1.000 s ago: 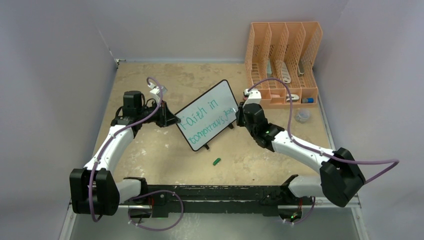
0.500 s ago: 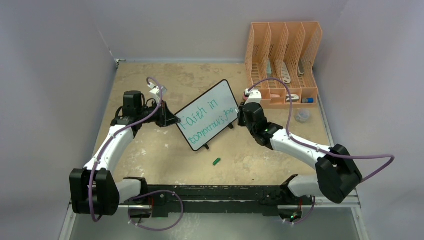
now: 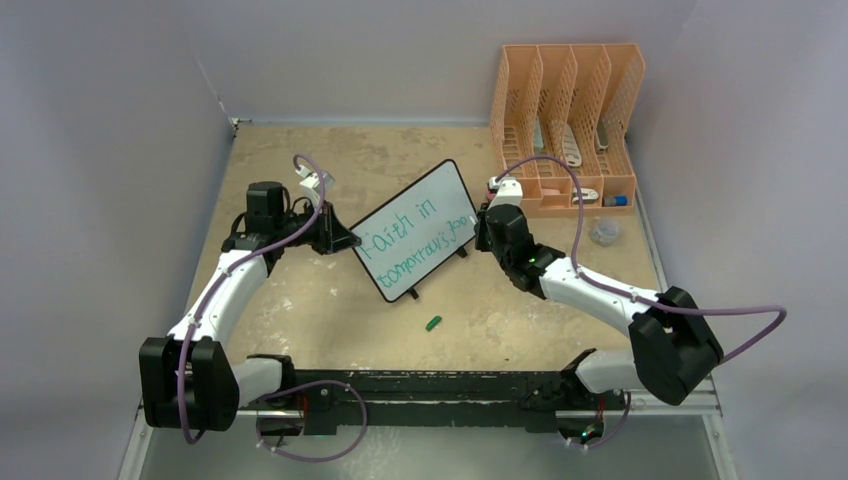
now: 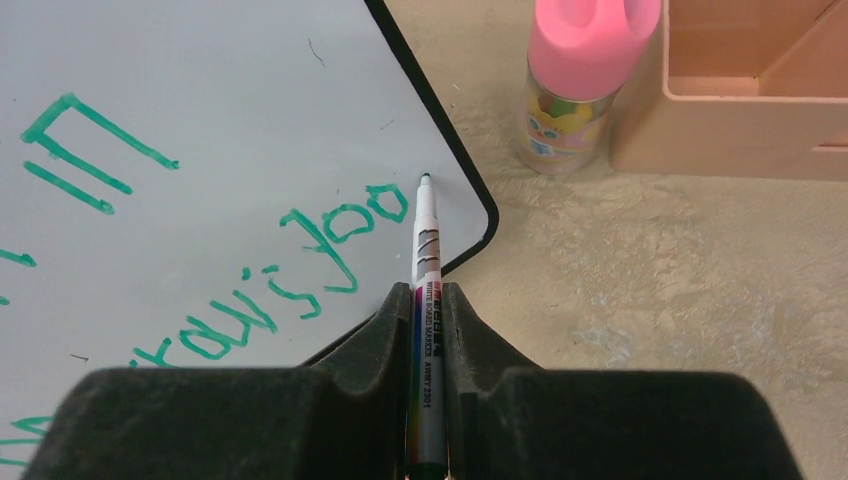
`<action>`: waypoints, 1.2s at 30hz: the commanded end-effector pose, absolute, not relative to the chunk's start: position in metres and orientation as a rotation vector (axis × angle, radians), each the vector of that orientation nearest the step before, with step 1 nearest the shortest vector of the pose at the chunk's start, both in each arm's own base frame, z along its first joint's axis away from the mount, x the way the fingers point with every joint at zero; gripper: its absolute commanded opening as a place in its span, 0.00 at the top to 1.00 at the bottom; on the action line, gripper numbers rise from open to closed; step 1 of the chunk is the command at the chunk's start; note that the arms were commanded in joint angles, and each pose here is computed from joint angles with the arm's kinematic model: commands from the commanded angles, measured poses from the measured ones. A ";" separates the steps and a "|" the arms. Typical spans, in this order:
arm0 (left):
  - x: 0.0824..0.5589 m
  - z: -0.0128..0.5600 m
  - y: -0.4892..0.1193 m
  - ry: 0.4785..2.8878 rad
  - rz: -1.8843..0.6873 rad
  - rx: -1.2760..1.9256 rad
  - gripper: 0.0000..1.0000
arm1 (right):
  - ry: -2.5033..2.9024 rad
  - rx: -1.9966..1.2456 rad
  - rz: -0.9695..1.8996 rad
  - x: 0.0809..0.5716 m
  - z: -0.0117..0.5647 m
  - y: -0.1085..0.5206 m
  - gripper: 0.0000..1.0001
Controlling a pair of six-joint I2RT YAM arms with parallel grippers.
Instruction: Write a sentence on the whiteboard
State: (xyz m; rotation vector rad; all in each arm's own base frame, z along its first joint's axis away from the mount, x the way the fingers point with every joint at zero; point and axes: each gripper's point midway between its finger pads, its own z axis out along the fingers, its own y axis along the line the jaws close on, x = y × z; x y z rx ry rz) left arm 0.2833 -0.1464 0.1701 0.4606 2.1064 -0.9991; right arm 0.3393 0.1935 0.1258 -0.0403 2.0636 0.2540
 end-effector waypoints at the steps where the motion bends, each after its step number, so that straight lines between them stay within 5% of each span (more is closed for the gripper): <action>1: 0.297 0.153 -0.126 2.145 -0.822 0.456 1.00 | 1.972 -0.045 0.319 0.355 0.159 0.207 1.00; 36: 0.297 0.153 -0.125 2.147 -0.818 0.454 1.00 | 2.072 -0.059 0.289 0.335 0.127 0.197 1.00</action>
